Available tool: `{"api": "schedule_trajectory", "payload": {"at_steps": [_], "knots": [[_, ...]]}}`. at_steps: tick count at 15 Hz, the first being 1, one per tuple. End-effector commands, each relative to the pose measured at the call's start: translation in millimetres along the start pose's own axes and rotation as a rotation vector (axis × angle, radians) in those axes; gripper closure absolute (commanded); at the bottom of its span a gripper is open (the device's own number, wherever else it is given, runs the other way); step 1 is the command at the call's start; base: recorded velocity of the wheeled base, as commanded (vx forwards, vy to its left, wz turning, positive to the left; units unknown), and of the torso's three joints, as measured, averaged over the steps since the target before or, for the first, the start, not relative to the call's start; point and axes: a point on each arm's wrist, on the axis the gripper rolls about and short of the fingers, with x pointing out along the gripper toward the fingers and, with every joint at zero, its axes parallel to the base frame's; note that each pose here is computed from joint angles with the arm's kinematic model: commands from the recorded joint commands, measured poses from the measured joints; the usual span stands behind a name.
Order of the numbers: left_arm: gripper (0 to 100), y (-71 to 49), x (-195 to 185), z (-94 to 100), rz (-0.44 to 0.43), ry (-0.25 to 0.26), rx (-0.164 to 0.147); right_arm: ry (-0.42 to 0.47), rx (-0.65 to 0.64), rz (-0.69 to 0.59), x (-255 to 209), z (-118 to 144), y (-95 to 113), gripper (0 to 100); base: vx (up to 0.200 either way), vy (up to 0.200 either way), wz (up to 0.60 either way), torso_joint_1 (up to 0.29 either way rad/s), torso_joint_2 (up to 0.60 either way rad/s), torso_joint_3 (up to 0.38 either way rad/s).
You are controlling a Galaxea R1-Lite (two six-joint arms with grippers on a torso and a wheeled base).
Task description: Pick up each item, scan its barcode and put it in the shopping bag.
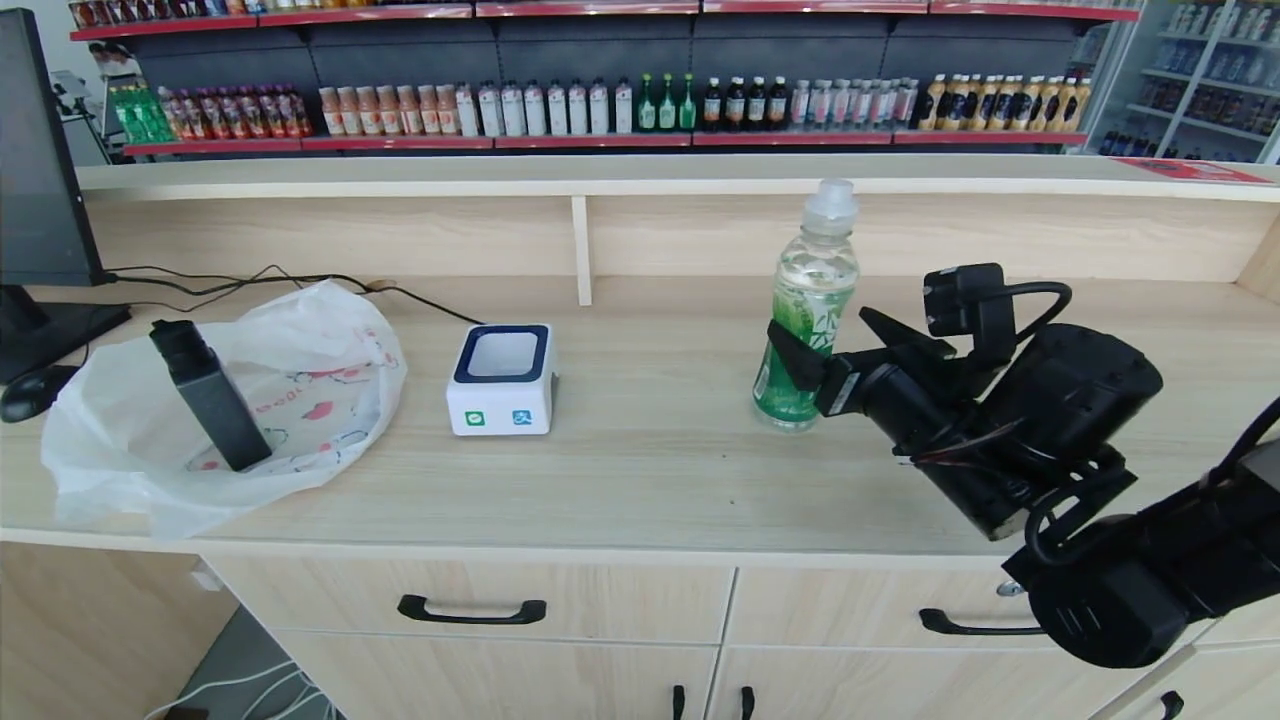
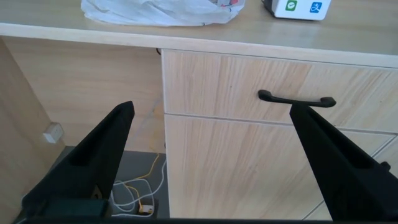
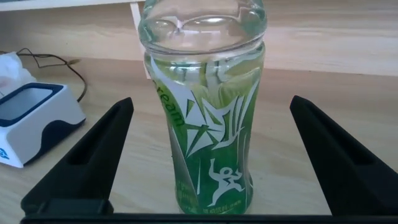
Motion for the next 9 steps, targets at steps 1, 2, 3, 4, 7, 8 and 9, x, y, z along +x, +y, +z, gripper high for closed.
{"api": "schedule_trajectory", "payload": {"at_steps": [1, 2, 3, 4, 7, 8, 9], "knots": [[0, 0.0, 0, 0.1, 0.000, -0.001, 0.000, 0.034, 0.002, 0.009, 5, -17, 6, 0, 0.000, 0.000, 0.00, 0.000, 0.00, 0.000], [0, 0.0, 0, 0.1, 0.000, -0.001, 0.000, 0.039, 0.001, 0.003, 7, -22, 6, 0, 0.000, 0.000, 0.00, 0.000, 0.00, 0.000], [0, 0.0, 0, 0.1, 0.000, -0.001, 0.000, 0.036, 0.003, 0.003, 9, -28, 6, 0, 0.000, 0.000, 0.00, 0.000, 0.00, 0.000], [0, 0.0, 0, 0.1, 0.000, -0.001, 0.000, 0.018, 0.006, 0.003, 14, -31, 7, 0, 0.000, 0.000, 0.00, 0.000, 0.00, 0.000], [0, 0.0, 0, 0.1, 0.000, -0.001, -0.002, -0.002, 0.011, 0.006, 25, -37, 9, 0, 0.000, 0.000, 0.00, 0.000, 0.00, 0.000], [0, 0.0, 0, 0.1, 0.000, -0.001, -0.003, -0.019, 0.014, 0.008, 31, -35, 10, 0, 0.000, 0.000, 0.00, 0.000, 0.00, 0.000], [0, 0.0, 0, 0.1, 0.000, -0.001, -0.003, -0.025, 0.015, 0.008, 34, -36, 10, 0, 0.000, 0.000, 0.00, 0.000, 0.00, 0.000]]}}
